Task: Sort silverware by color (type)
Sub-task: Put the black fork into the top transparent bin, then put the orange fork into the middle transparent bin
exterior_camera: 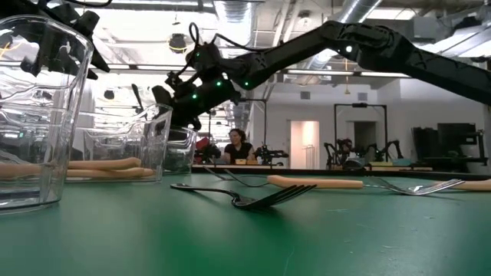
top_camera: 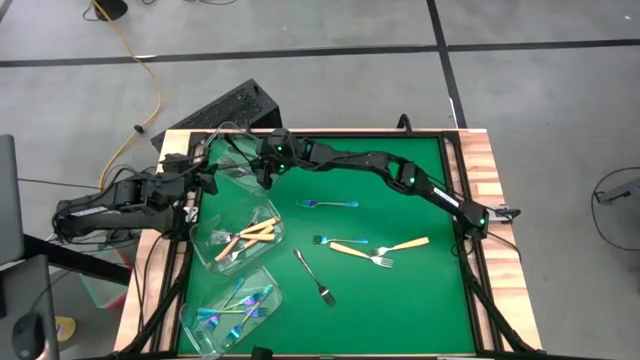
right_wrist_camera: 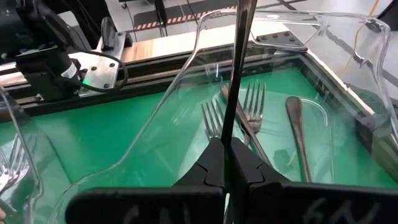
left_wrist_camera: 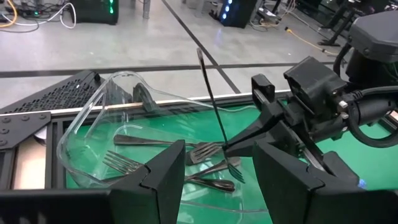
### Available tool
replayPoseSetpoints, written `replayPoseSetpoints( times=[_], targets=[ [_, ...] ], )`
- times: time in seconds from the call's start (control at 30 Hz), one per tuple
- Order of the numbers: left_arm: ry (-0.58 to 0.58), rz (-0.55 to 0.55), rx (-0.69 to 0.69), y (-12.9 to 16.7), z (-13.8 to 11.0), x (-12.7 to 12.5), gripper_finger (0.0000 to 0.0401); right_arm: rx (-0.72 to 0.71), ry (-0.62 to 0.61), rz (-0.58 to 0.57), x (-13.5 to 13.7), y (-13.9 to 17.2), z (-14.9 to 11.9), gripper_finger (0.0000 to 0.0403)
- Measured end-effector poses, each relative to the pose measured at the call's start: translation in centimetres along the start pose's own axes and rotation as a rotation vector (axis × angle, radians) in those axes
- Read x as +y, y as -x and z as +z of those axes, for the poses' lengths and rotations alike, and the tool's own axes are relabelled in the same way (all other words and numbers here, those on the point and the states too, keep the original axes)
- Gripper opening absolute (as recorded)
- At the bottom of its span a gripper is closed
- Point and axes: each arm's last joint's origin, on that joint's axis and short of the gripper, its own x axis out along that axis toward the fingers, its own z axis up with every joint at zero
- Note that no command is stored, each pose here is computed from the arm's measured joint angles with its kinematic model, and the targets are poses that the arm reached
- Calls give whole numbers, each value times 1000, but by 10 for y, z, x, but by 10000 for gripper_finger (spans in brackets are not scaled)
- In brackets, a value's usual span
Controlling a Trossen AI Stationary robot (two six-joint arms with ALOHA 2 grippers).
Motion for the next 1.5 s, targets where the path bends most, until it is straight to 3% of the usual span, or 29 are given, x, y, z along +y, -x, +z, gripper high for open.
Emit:
replayPoseSetpoints(
  times=[0.77,1.13,1.5],
  targets=[
    [2,0,1,0,0,0,172,18,-4,-2,0,0,-1,13],
    [4,-1,1,0,0,0,172,21,-4,-12,0,0,-2,57],
    [3,0,1,0,0,0,172,16,-8,-70,1,0,-2,62]
  ],
)
